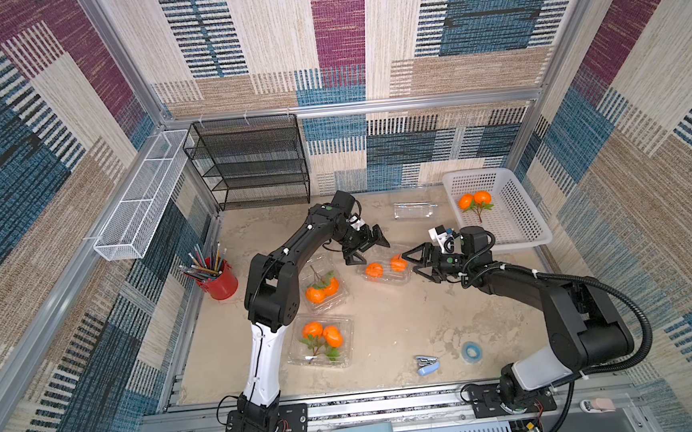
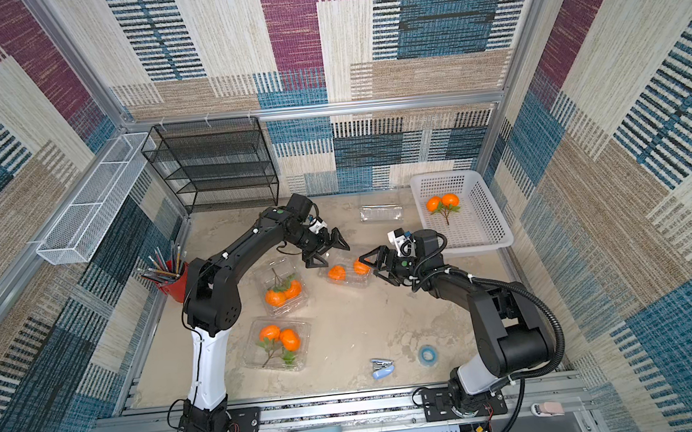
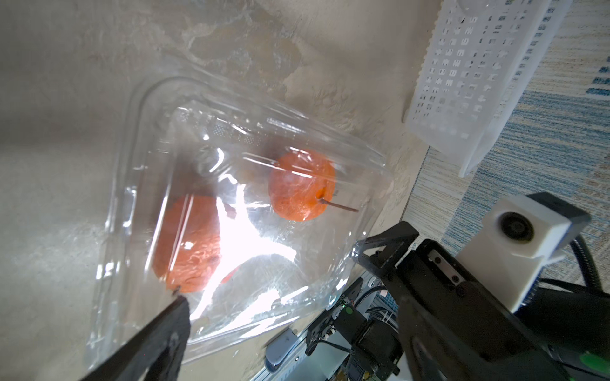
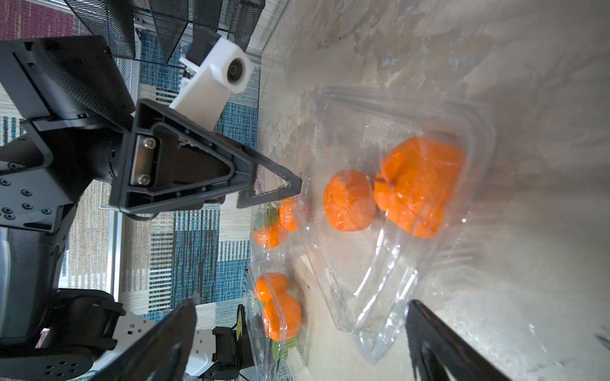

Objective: Take oranges out of containers
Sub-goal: Open the packing box at the center of the board.

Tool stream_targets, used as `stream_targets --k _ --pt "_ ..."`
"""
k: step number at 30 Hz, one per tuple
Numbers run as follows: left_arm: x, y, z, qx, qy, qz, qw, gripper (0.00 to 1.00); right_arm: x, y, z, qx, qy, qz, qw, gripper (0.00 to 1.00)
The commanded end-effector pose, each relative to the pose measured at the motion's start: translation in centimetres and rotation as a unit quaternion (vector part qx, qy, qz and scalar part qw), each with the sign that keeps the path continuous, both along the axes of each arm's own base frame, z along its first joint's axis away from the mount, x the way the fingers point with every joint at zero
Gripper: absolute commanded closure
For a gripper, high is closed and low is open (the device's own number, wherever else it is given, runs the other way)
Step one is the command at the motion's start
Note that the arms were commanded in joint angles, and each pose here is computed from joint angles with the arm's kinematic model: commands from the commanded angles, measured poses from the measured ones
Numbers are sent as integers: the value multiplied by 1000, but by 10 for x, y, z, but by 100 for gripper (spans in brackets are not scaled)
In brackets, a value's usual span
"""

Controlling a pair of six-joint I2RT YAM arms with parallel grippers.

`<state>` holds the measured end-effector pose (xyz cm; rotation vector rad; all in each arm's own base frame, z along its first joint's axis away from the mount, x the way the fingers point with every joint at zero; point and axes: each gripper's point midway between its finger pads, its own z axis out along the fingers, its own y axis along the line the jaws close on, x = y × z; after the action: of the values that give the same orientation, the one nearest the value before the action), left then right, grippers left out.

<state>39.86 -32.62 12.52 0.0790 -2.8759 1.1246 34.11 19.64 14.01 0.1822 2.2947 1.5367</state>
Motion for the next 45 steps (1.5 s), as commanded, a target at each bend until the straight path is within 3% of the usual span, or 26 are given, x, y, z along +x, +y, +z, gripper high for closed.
stream_targets --k 1,10,17,22,26,45 --pt "0 -1 5 -7 3 2 1000 1 1 4 14 22 -24 10 999 1" --pt "12 12 44 -2 -47 12 999 1 5 4 5 22 -7 6 1000 2" --pt "45 52 25 46 -40 69 996 1 4 5 6 32 -10 6 999 3" --pt "59 37 8 34 -19 74 996 1 5 6 6 43 -9 5 999 4" --pt "58 20 5 10 -4 59 998 1 7 7 9 49 -13 6 999 5" --pt "43 6 -10 16 15 43 999 1 8 13 21 85 -14 23 996 12"
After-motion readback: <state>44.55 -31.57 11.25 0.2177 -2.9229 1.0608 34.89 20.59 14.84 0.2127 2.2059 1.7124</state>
